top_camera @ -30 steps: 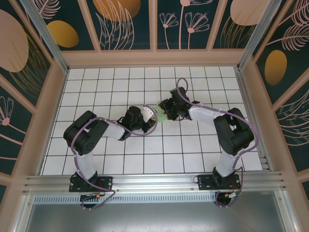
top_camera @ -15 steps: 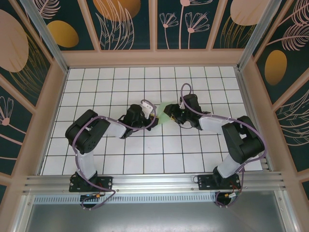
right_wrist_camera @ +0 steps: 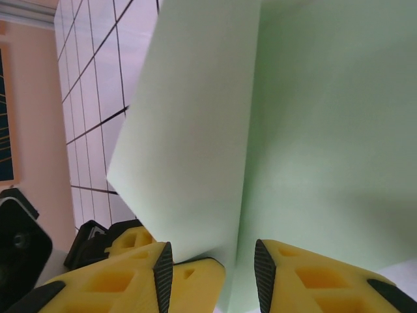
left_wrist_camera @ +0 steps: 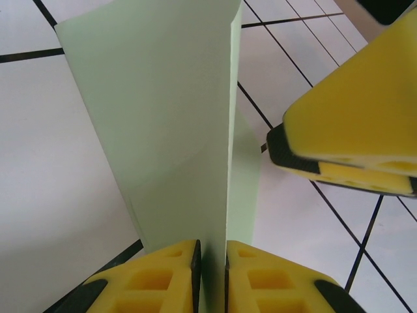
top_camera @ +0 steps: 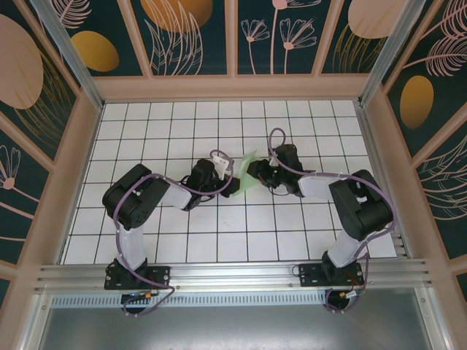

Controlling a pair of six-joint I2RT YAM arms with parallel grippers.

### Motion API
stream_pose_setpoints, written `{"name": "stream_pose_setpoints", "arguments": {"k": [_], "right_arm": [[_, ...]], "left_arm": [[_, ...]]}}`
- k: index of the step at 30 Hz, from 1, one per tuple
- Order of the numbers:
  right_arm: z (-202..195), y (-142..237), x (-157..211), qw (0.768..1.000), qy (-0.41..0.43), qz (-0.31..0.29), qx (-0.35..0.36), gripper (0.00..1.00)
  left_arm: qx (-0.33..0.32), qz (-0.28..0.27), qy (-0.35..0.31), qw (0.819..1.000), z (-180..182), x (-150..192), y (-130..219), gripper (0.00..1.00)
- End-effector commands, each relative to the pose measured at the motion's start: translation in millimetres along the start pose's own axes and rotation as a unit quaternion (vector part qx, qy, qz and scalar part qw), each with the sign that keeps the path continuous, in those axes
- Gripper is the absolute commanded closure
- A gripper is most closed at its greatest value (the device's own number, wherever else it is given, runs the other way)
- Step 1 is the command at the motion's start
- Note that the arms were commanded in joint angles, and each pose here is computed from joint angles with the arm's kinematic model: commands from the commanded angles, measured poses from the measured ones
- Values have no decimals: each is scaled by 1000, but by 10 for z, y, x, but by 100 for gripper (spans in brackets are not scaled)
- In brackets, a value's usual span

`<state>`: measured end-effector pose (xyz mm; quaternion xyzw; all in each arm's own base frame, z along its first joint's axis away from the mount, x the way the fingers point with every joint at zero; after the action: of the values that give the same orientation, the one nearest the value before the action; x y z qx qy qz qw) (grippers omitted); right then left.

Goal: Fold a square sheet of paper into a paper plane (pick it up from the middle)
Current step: Fourth fold the wing at the center of the table.

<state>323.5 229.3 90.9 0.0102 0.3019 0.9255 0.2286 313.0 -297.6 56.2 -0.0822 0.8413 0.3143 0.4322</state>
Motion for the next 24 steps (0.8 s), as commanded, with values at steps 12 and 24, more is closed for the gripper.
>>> {"name": "stream_pose_setpoints", "arguments": {"k": [12,24], "right_arm": [[-34,-69,6,998,51,5,-30,55],[-125,-95,-79,999,53,-4,-11,56]], "left_arm": [[22,34,-10,999,-25,75,-139,83],[25,54,40,997,-2,135,-210,84]]}}
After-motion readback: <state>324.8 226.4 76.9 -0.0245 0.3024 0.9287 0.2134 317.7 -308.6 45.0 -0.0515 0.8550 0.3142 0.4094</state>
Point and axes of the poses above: each hand's point on the last joint's axis, 136 mm out from that joint toward the fingers, its own y axis back along the fingers, its own z axis along the line the jaws close on, x = y × z, the point moved 4 cm from there along y, back along the fingers, and after that the axes turned 8 degrees about -y, right-handed, at the moved point
